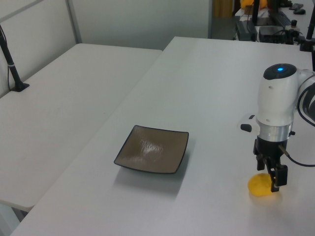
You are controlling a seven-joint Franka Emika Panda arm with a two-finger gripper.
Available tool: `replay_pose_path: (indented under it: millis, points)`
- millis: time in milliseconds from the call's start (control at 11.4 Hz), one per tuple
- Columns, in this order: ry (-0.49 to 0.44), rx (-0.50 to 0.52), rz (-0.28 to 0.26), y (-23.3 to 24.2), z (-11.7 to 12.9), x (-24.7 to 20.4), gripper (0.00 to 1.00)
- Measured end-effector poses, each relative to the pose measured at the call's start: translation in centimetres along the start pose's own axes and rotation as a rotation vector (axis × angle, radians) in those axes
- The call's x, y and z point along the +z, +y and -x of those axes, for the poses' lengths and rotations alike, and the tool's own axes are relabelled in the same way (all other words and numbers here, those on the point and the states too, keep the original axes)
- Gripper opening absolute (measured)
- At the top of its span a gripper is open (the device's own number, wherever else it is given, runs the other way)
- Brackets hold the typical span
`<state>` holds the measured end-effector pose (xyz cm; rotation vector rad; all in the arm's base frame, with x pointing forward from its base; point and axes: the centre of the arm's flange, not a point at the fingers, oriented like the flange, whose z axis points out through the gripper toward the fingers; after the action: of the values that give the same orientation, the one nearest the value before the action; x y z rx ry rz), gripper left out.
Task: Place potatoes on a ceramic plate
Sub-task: 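Lower the gripper around the yellow potato and close on it, then lift the grasped potato up off the table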
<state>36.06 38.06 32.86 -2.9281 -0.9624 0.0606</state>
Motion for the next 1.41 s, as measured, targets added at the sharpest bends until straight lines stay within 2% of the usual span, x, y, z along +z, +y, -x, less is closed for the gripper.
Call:
replay_pose_path:
  millis: [440, 616, 704, 880, 1231, 1407]
  points:
    - [-0.029, -0.023, 0.030, -0.1, 0.0, 2.1, 1.00]
    - [-0.039, -0.036, 0.039, -0.1, 0.0, 2.8, 0.96]
    - [-0.040, -0.039, 0.040, -0.1, -0.1, 3.0, 0.86]
    - [-0.038, -0.048, 0.046, -0.1, -0.1, 3.2, 0.61]
    - [-0.025, -0.058, 0.051, -0.6, -0.3, 2.7, 0.61]
    - [0.005, -0.034, 0.058, 0.4, -1.3, 0.3, 0.61]
